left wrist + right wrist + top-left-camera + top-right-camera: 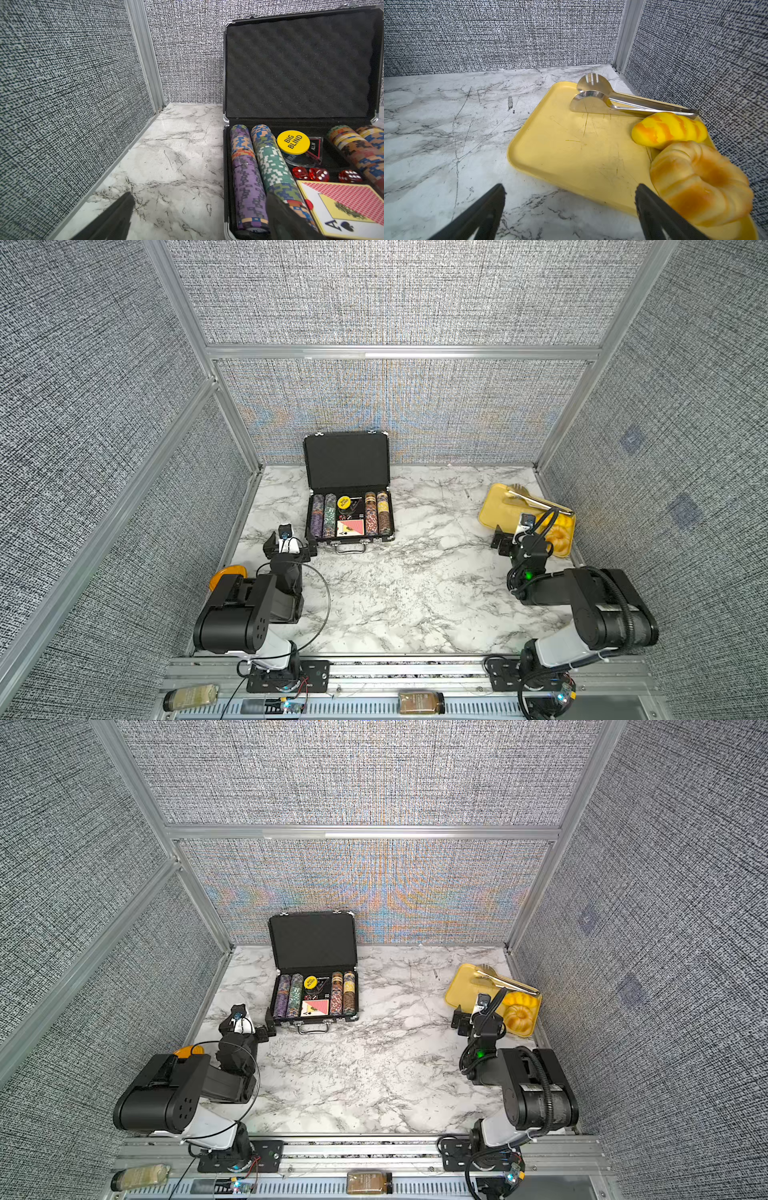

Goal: Close the poker set cases
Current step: Move the poker set case to the center of the board.

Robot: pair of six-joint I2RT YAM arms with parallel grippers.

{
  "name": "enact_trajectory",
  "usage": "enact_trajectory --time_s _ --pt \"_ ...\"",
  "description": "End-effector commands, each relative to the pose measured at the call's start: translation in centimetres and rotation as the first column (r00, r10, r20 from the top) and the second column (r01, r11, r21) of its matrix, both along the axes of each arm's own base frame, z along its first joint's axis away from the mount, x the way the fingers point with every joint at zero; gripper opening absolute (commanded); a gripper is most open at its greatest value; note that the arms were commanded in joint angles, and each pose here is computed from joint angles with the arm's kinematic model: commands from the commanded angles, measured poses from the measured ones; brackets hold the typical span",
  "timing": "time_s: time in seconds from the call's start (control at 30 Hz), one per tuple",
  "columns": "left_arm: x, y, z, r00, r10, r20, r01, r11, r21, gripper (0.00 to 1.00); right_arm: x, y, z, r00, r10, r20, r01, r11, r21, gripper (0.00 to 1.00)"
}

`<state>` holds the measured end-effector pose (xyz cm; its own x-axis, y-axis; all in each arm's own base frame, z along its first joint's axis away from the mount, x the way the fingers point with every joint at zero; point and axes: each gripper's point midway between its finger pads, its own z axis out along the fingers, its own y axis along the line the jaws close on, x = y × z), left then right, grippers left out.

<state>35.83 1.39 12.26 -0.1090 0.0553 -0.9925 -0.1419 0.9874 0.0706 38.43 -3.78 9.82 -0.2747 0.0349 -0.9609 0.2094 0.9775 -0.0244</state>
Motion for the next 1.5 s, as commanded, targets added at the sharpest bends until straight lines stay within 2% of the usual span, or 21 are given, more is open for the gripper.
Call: enact_trajectory --time_s 0.0,1.37,1.47 --pt "0.1 0.0 0.7 1.000 0.002 0.030 -0.002 1.000 -0.004 0.99 0.1 0.1 0.1 1.000 0.005 0.006 -0.005 1.000 0.009 0.99" --pt "0.1 0.0 0.8 0.999 0.003 0.033 -0.003 1.000 -0.003 0.99 0.0 0.1 0.1 1.000 0.007 0.007 -0.007 1.000 0.011 0.99" --pt "-0.2 0.6 1.4 0.998 0.045 0.042 -0.045 0.999 -0.013 0.99 0.3 1.1 1.1 0.998 0.063 0.001 -0.063 0.998 -0.005 0.99"
